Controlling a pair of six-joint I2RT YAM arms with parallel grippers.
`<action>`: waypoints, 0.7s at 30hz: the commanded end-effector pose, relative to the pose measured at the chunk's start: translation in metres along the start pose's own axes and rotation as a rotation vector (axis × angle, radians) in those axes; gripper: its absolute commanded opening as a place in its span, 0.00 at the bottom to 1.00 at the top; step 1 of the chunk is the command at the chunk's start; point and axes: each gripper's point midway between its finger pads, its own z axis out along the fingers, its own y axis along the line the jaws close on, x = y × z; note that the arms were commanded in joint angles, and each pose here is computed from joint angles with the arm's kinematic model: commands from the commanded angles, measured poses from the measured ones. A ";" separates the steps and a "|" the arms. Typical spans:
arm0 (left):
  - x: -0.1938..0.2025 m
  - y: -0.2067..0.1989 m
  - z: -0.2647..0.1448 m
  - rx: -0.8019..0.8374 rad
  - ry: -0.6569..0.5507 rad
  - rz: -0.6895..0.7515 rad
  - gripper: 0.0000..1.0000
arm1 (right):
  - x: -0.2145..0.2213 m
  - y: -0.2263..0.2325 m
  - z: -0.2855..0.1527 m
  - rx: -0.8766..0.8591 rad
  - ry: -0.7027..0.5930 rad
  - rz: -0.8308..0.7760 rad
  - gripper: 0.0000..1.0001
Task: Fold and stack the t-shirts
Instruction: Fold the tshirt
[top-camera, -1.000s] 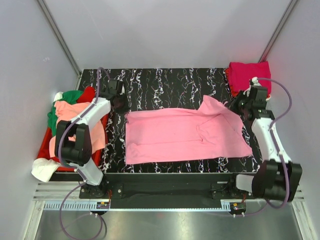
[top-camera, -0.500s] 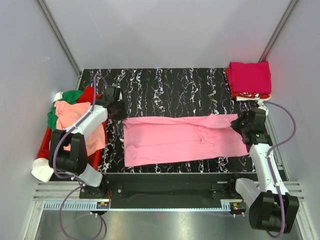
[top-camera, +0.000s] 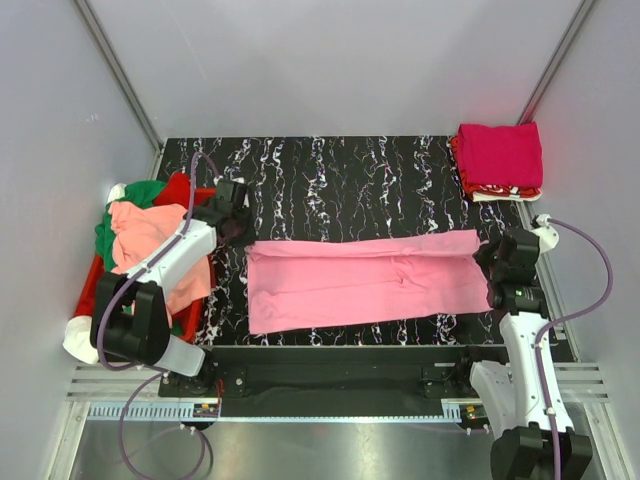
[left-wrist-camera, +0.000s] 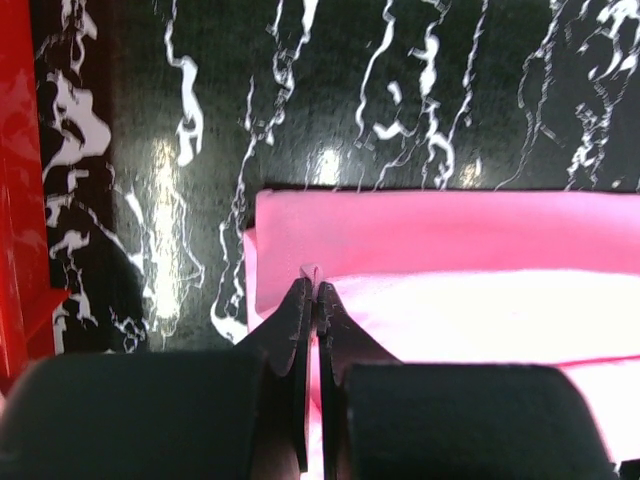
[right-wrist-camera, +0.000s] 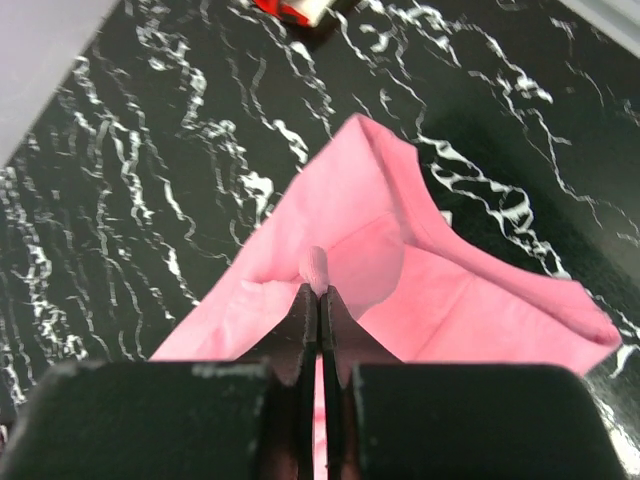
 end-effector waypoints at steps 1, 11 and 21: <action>-0.001 0.006 -0.009 -0.033 -0.047 -0.016 0.00 | 0.009 -0.020 0.006 0.091 0.007 0.027 0.00; 0.032 0.017 -0.013 -0.101 0.006 -0.039 0.00 | 0.018 -0.046 0.009 0.213 0.012 0.069 0.00; 0.084 0.041 -0.029 -0.176 0.146 -0.090 0.54 | 0.038 -0.083 0.016 0.405 0.070 0.177 0.99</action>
